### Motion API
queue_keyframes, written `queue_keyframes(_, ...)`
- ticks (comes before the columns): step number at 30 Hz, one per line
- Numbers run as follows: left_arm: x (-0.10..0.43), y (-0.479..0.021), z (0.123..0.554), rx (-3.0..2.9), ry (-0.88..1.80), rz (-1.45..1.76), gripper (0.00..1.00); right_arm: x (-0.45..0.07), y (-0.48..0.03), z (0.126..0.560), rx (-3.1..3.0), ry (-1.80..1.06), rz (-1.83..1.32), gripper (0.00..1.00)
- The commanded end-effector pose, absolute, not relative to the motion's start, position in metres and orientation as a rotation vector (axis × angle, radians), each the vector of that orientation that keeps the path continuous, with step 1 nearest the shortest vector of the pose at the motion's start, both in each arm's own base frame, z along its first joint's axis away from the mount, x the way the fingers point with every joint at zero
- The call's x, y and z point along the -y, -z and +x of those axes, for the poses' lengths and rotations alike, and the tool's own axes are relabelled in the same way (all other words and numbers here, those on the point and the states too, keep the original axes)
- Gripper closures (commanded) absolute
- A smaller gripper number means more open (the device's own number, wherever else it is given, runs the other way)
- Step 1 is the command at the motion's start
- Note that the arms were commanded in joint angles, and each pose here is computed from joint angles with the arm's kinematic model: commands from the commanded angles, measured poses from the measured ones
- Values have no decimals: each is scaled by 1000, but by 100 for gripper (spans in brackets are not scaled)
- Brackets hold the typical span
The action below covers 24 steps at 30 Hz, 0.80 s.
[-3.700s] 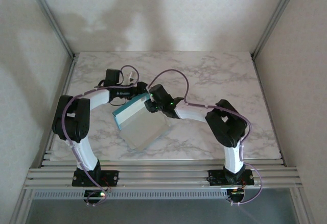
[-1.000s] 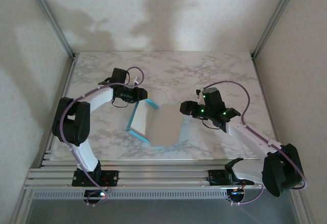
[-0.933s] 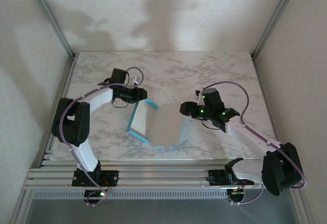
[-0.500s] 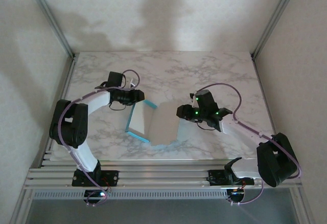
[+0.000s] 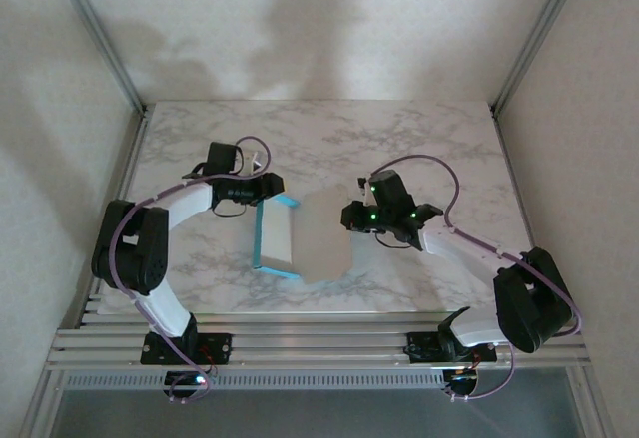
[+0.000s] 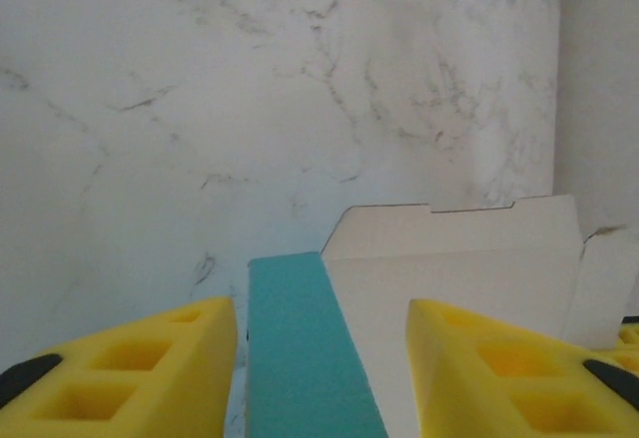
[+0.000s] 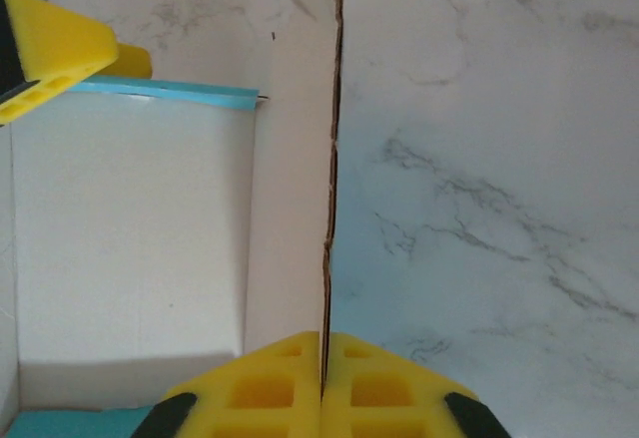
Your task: Fold the paper box
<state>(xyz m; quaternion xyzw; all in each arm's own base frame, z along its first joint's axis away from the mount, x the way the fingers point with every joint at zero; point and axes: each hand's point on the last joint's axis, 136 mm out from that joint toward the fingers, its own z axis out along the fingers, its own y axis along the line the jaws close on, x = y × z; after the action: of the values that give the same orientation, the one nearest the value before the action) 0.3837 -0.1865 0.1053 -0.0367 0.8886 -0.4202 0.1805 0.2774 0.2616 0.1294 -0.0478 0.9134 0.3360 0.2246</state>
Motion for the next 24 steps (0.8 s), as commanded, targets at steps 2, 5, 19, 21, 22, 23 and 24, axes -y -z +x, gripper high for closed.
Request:
queue_keyframes(2,189,-151,393,-2361,1226,74,42,-259,-142,282,-2522,-864,-262,99)
queue_keyframes(5,188,-173,401,-2313,1182,223,36,-262,-153,278,-2540,-889,-386,100)
queue_keyframes(19,229,-194,374,-2125,1131,903,29,-257,-186,265,-2607,-828,-838,100)
queue_keyframes(21,237,-194,367,-2092,1154,973,30,-258,-190,265,-2602,-838,-872,100)
queue_keyframes(22,241,-195,363,-2072,1153,1014,30,-259,-192,265,-2601,-842,-887,100)
queue_keyframes(23,245,-196,361,-2053,1154,1040,31,-259,-193,265,-2604,-843,-897,100)
queue_keyframes(24,251,-199,358,-2026,1165,1067,31,-259,-194,266,-2604,-844,-903,100)
